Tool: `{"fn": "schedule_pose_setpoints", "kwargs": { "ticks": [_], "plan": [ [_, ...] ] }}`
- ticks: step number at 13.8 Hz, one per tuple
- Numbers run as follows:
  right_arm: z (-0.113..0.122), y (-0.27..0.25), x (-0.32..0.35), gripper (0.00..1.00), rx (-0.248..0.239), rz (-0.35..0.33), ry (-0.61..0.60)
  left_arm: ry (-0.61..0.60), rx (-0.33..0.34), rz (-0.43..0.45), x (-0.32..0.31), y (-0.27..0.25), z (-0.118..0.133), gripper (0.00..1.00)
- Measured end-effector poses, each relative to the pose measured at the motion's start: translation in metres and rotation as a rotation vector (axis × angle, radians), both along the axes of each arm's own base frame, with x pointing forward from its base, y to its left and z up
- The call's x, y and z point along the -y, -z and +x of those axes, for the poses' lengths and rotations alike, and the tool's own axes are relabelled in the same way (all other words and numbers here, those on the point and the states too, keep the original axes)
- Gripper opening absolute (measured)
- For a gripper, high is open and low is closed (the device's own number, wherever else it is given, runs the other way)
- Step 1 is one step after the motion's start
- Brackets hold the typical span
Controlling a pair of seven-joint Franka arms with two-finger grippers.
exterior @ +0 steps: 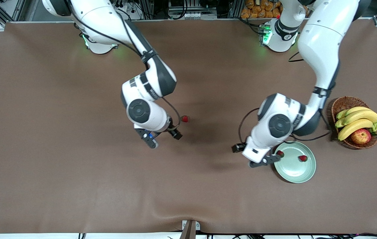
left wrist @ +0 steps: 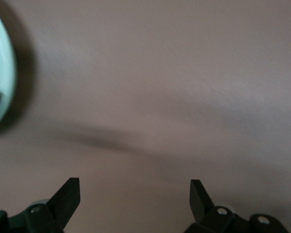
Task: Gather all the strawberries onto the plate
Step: 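Set the last strawberry mid-table with the right gripper while the left gripper returns, then grasp the strawberry with the left gripper while the right gripper withdraws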
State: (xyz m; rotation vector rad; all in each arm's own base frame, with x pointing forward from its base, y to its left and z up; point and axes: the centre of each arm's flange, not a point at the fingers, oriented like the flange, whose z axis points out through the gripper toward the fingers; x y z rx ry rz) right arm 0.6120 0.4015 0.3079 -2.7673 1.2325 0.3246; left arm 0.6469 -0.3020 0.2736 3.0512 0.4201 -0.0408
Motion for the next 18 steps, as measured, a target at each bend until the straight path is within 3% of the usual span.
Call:
{"fn": "schedule_pose_setpoints", "kwargs": {
  "ticks": [5,9,12,15,18],
  "plan": [
    [0.041,-0.045,0.068,1.00,0.073,0.018,-0.066,-0.152,-0.028,0.001,0.117,0.012,-0.067,1.00],
    [0.059,-0.092,0.145,1.00,0.075,0.007,-0.115,-0.175,-0.012,-0.041,0.186,0.021,-0.112,1.00],
    [0.064,-0.111,0.198,1.00,0.043,0.020,-0.165,-0.173,-0.011,-0.072,0.223,0.049,-0.144,1.00],
    [0.065,-0.130,0.247,1.00,0.020,0.046,-0.197,-0.169,-0.025,-0.071,0.232,0.074,-0.155,1.00],
    [0.062,-0.158,0.304,1.00,0.030,0.075,-0.271,-0.158,-0.037,-0.063,0.237,0.085,-0.163,1.00]
  ]
}}
